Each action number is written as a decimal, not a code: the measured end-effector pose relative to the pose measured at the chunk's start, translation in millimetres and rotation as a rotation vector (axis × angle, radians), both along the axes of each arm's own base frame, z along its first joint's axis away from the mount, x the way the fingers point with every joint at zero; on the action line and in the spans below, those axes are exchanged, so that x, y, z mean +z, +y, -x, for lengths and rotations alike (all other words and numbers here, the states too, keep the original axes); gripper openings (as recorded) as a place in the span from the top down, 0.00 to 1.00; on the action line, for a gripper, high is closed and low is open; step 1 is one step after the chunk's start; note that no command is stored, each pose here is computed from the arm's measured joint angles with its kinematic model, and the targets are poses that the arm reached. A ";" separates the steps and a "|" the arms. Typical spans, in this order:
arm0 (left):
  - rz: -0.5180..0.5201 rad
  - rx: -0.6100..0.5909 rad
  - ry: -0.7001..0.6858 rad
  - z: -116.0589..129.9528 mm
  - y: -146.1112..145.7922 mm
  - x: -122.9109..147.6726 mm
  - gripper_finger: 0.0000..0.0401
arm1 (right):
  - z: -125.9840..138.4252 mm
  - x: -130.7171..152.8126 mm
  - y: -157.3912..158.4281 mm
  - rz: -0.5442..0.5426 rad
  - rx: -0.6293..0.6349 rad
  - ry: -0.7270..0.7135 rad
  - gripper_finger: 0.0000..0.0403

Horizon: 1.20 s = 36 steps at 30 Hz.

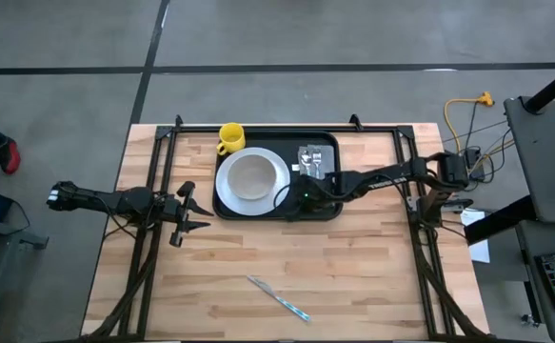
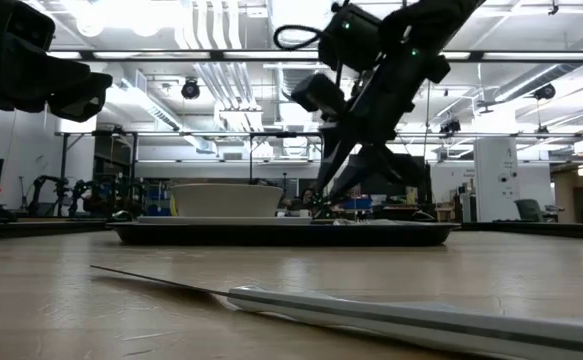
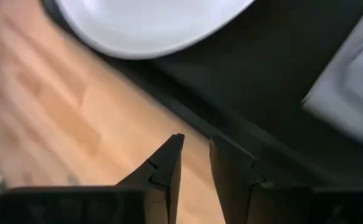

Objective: Set up tray
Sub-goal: Put the white knife on top of the napkin beside the white fork

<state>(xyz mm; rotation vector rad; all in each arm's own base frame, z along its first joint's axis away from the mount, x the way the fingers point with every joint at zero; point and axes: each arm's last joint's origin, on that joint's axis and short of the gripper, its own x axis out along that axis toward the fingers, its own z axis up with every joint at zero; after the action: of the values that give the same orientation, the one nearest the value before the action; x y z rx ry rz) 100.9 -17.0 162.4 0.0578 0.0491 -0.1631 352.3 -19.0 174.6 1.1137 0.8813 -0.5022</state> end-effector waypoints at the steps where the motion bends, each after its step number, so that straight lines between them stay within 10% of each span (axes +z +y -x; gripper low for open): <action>1: 0.000 0.000 0.000 0.0 0.0 0.0 0.75 | 0.3 1.9 3.2 -0.001 0.004 -0.005 0.82; 36: 0.000 0.000 -0.001 0.0 0.0 0.1 0.75 | 13.0 61.5 169.5 0.144 0.110 -0.047 0.82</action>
<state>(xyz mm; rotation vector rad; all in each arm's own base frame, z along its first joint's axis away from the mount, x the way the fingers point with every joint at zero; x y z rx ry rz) 100.9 -17.0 162.5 0.0578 0.0485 -0.1629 339.3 150.5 236.0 0.9371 0.8465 -0.4400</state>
